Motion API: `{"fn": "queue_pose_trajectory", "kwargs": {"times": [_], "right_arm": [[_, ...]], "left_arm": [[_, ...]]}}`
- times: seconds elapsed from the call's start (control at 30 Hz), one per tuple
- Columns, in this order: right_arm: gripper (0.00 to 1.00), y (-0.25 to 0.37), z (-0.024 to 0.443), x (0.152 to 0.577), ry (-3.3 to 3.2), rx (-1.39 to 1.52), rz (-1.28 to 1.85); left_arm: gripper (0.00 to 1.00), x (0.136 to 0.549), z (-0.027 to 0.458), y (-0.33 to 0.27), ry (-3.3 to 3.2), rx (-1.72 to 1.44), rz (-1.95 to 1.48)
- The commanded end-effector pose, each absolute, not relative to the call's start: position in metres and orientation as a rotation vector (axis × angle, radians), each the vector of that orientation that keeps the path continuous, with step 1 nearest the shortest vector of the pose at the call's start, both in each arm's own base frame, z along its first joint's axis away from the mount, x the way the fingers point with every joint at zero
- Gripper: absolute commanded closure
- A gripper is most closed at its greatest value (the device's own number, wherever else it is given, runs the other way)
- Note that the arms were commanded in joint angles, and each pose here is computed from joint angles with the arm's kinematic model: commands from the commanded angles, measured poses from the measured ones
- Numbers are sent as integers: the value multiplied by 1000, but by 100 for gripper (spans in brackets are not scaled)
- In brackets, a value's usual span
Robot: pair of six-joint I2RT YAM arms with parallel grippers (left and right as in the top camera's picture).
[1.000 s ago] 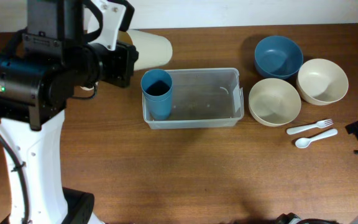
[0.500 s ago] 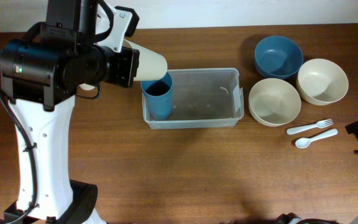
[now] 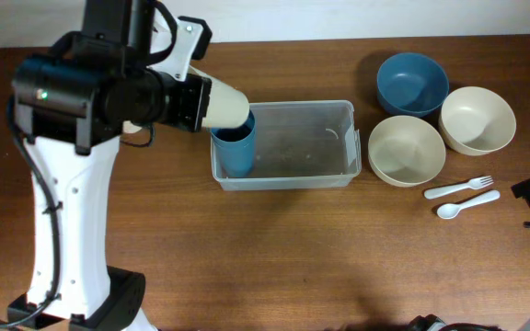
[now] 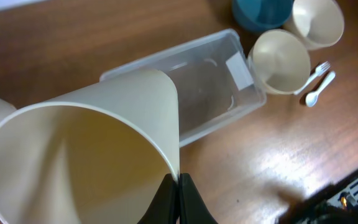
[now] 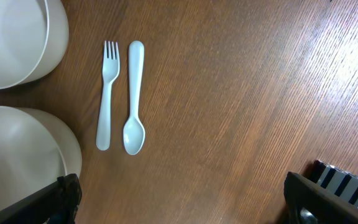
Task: Pack container
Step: 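Lower the cream cup into the stacked blue cups and release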
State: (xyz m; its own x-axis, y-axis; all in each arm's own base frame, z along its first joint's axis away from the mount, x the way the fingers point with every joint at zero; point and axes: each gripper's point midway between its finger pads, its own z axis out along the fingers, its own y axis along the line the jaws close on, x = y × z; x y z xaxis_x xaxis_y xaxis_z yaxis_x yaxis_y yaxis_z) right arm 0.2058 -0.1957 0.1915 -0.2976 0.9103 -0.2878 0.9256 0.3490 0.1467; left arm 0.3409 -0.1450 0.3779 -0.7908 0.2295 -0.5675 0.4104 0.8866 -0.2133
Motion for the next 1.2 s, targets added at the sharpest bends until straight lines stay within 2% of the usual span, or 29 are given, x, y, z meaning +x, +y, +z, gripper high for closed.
{"fn": "queue_pose_trajectory", "kwargs": {"times": [0.0,0.93,1.0,1.03,1.17], "right_arm": [[1,-199,190,203,2287,1647,-84],[1,-199,190,203,2287,1647,-84],[1,-199,190,203,2287,1647,-84],[1,-199,190,203,2287,1647,-84],[1,-199,190,203,2287,1647,-84]], "left_arm": [[99,343,362,-147,2555,486,-432],[98,349,357,-145,2560,478,-404],[97,349,357,-144,2560,478,-403],[93,349,357,-144,2560,478,-403],[92,349,357,-145,2559,478,-403]]}}
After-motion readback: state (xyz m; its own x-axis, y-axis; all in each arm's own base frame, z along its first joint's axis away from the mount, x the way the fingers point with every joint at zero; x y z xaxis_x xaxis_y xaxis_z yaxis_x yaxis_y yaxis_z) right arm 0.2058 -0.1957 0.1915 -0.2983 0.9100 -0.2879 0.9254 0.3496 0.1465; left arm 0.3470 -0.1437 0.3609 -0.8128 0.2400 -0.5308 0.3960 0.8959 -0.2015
